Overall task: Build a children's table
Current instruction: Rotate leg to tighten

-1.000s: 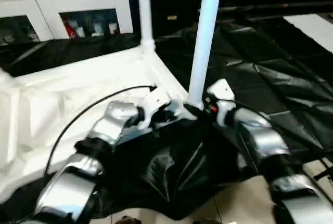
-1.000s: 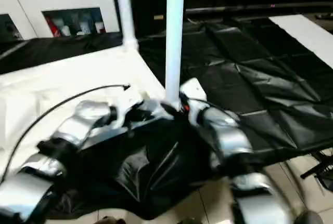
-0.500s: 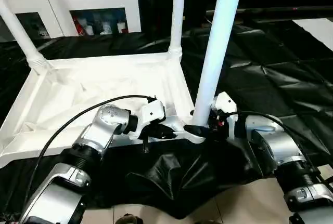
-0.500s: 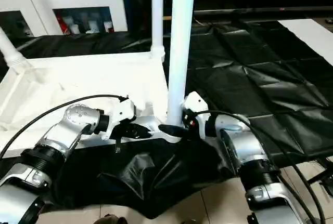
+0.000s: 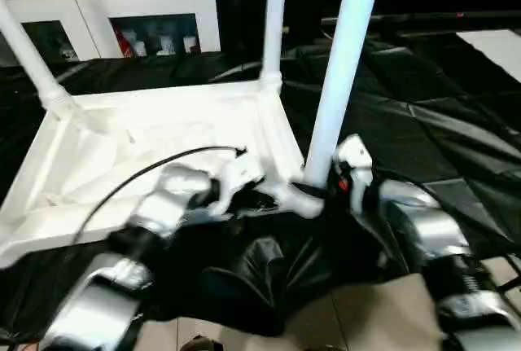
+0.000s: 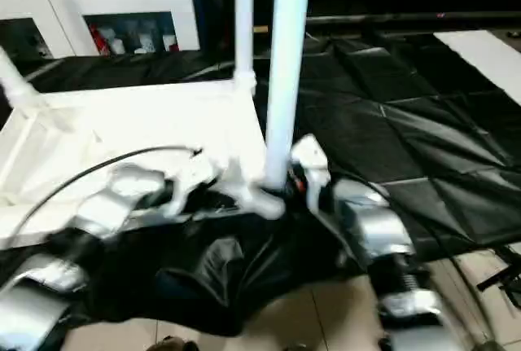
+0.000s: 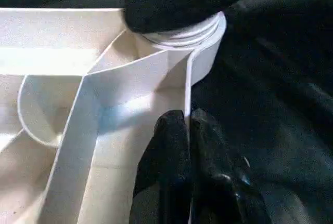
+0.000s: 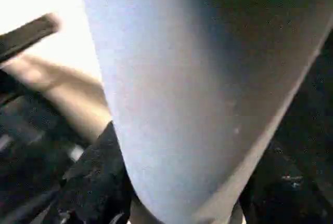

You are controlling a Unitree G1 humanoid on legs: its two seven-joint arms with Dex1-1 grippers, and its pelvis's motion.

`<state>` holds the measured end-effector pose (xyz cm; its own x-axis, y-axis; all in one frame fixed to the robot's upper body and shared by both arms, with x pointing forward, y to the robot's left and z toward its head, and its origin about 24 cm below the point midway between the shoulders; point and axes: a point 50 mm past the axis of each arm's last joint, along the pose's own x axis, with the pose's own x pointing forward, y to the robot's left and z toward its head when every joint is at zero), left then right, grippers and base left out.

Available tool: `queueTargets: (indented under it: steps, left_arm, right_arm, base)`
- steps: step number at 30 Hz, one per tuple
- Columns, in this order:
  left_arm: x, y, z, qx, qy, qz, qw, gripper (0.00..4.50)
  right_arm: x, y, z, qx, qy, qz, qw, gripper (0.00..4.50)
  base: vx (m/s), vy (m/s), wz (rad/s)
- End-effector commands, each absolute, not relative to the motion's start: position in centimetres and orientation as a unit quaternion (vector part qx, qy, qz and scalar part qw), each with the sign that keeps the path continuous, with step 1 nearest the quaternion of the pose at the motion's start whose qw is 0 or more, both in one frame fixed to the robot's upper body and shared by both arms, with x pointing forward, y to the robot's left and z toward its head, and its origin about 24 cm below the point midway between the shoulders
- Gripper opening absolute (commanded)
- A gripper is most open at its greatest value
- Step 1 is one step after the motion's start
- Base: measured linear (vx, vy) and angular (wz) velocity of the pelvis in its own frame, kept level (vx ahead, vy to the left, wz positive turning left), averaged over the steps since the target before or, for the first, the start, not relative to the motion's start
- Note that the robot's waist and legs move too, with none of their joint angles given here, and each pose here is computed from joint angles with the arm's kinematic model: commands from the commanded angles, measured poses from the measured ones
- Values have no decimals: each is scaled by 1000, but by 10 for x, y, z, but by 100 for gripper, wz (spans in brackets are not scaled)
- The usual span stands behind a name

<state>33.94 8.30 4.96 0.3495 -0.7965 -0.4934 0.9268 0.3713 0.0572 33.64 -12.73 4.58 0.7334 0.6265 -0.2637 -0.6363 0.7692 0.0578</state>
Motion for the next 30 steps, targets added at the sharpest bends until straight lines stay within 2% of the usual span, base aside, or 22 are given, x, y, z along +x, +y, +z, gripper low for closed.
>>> queueTargets:
  steps: [1, 4, 8, 10, 13, 17, 19, 20, 22, 25, 30]
  left_arm:
    - [353, 68, 65, 159, 165, -481, 846, 0]
    - [358, 61, 68, 159, 158, -453, 863, 0]
    - [360, 51, 73, 159, 141, -455, 865, 0]
    - [358, 49, 72, 160, 137, -469, 857, 0]
    - [354, 50, 70, 162, 134, -490, 846, 0]
    - [350, 53, 67, 170, 130, -515, 830, 0]
    - [347, 60, 65, 179, 132, -530, 819, 0]
    - [347, 61, 64, 180, 133, -532, 817, 0]
    - [343, 68, 63, 185, 135, -556, 799, 0]
    - [337, 76, 62, 194, 135, -588, 773, 0]
    - [328, 86, 62, 206, 142, -631, 734, 0]
  right_arm:
    - [334, -105, 27, 9, 173, 307, 936, 215]
    - [340, -96, 27, 21, 174, 265, 948, 211]
    - [343, -78, 34, 22, 150, 278, 949, 211]
    - [343, -73, 37, 31, 144, 292, 945, 274]
    - [342, -71, 40, 30, 135, 316, 939, 283]
    - [342, -77, 42, 11, 131, 339, 932, 330]
    - [339, -85, 45, -1, 127, 375, 918, 342]
    - [339, -87, 45, -2, 127, 382, 915, 342]
    - [330, -95, 48, -11, 129, 441, 888, 342]
    - [321, -108, 51, -29, 131, 490, 861, 342]
    - [313, -125, 55, -55, 140, 535, 831, 342]
  base:
    - [0, 0, 0]
    - [0, 0, 0]
    - [0, 0, 0]
    - [0, 0, 0]
    - [0, 0, 0]
    - [0, 0, 0]
    - [0, 0, 0]
    - [0, 0, 0]
    - [0, 0, 0]
    - [0, 0, 0]
    - [0, 0, 0]
